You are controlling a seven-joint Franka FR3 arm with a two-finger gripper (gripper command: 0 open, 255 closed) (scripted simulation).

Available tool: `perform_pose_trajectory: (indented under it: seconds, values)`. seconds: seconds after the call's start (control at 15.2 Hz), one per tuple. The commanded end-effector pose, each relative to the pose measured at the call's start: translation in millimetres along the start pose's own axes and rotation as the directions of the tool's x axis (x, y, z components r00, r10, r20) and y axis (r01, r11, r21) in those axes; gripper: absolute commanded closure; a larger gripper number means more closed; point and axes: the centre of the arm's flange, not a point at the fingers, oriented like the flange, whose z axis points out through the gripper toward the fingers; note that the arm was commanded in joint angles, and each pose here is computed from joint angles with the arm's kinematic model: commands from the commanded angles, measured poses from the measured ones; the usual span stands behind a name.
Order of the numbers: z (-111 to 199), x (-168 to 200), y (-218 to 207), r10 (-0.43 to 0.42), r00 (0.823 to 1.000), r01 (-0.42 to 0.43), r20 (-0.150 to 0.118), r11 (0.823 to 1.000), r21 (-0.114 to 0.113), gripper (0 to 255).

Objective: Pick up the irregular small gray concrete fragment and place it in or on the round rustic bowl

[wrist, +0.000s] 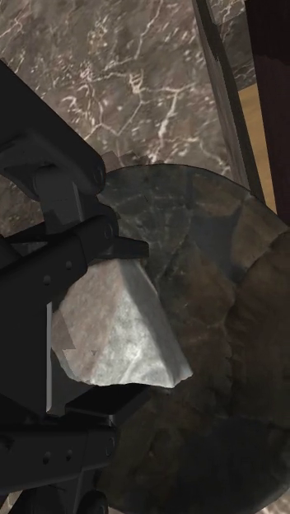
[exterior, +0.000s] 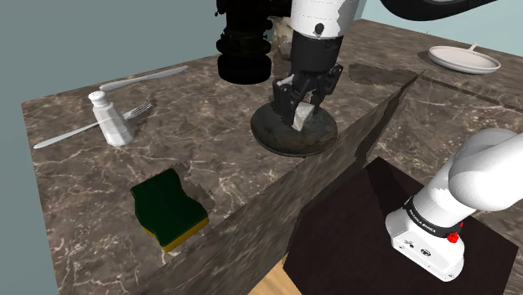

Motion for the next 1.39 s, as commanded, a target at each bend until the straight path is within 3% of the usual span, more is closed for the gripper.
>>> perform_pose_trajectory:
  seconds: [0.0, 0.13, 0.2, 0.53, 0.79, 1.32]
  values:
    - [0, 0, 0, 0.000, 1.000, 0.000, 0.000, 1.000, 0.000, 255]
    - [0, 0, 0, 0.000, 1.000, 0.000, 0.000, 1.000, 0.000, 255]
    - [0, 0, 0, 0.000, 1.000, 0.000, 0.000, 1.000, 0.000, 0]
    - [0, 0, 0, 0.000, 1.000, 0.000, 0.000, 1.000, 0.000, 0]
    - [-50, 0, 0, 0.000, 1.000, 0.000, 0.000, 1.000, 0.000, 0]
    - [-50, 0, 0, 0.000, 1.000, 0.000, 0.000, 1.000, 0.000, 0]
